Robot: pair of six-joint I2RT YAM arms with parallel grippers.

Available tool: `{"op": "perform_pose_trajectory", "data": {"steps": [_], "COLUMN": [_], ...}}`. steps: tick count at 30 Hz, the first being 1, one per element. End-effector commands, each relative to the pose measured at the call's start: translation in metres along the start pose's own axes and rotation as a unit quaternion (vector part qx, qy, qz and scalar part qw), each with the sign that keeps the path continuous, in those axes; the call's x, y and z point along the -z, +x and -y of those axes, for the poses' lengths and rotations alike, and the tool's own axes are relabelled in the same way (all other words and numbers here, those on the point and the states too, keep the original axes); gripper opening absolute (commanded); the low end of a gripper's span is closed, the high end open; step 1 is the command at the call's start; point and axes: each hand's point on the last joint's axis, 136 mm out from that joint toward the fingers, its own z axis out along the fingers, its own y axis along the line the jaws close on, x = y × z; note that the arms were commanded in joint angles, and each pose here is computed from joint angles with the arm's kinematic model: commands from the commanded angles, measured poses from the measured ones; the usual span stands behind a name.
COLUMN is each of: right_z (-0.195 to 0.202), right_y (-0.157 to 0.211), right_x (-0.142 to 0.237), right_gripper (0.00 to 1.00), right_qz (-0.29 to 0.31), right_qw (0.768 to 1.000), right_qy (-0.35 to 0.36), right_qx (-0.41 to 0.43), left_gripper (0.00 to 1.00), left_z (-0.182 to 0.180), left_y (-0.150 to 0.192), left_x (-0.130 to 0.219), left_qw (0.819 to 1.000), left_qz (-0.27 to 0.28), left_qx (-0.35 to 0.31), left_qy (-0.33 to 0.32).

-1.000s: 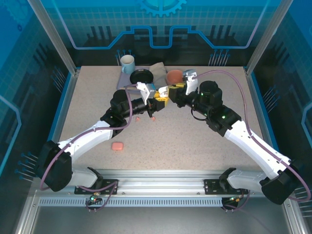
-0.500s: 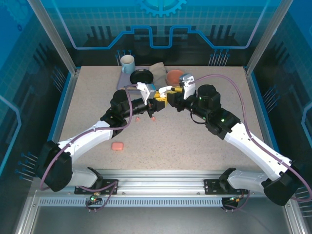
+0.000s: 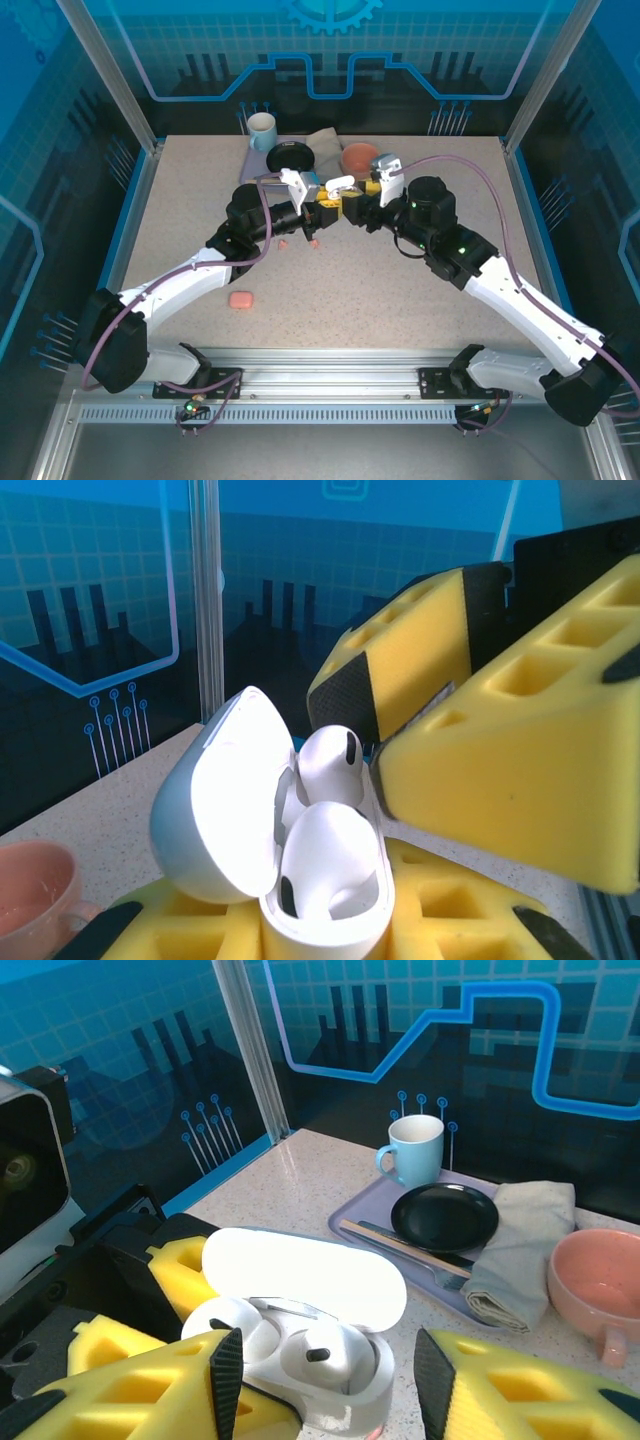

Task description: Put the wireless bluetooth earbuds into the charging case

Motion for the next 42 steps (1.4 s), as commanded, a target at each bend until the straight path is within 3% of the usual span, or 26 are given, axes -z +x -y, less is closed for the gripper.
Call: {"op": "perform_pose_trajectory", "data": {"steps": [1, 6, 10, 16, 21, 29, 37, 42], "right_z": [0.009, 0.015, 0.024, 0.050, 0.059, 0.064, 0.036, 0.048], "right_y": [-0.014, -0.033, -0.045, -0.037, -0.008, 0.028, 0.051, 0.075], "right_x": [0.015, 0.033, 0.031, -0.002, -0.039, -0.064, -0.023, 0.018], "right_gripper": [0.52, 0.55, 0.60, 0.61, 0.60, 0.56, 0.51, 0.51], "right_qz": [0.022, 0.047, 0.031, -0.096, -0.220, -0.301, -0.323, -0.308], "right_qw": [1.000, 0.998, 0.997, 0.985, 0.959, 0.935, 0.934, 0.931], "right_qy": [0.018, 0.014, 0.019, 0.050, 0.053, 0.057, 0.075, 0.125], "right_qx": [-0.013, -0.045, -0.070, -0.134, -0.169, -0.180, -0.130, -0.152], "left_gripper": [0.00, 0.00, 0.00, 0.00, 0.00, 0.00, 0.00, 0.00], "left_z": [0.006, 0.005, 0.005, 0.006, 0.006, 0.005, -0.010, -0.018], "left_y": [-0.029, -0.025, -0.019, 0.004, 0.020, 0.030, 0.036, 0.040], "left_x": [0.000, 0.000, -0.002, -0.006, -0.008, -0.010, -0.020, -0.025], "left_qw": [0.999, 0.999, 0.999, 1.000, 0.999, 0.999, 0.999, 0.998], "left_qz": [0.038, 0.035, 0.029, -0.006, -0.025, -0.037, -0.051, -0.055], "left_qx": [-0.021, -0.021, -0.019, -0.021, -0.024, -0.020, 0.011, 0.038], "left_qy": [0.007, 0.006, 0.010, 0.023, 0.030, 0.034, 0.013, 0.010]}}
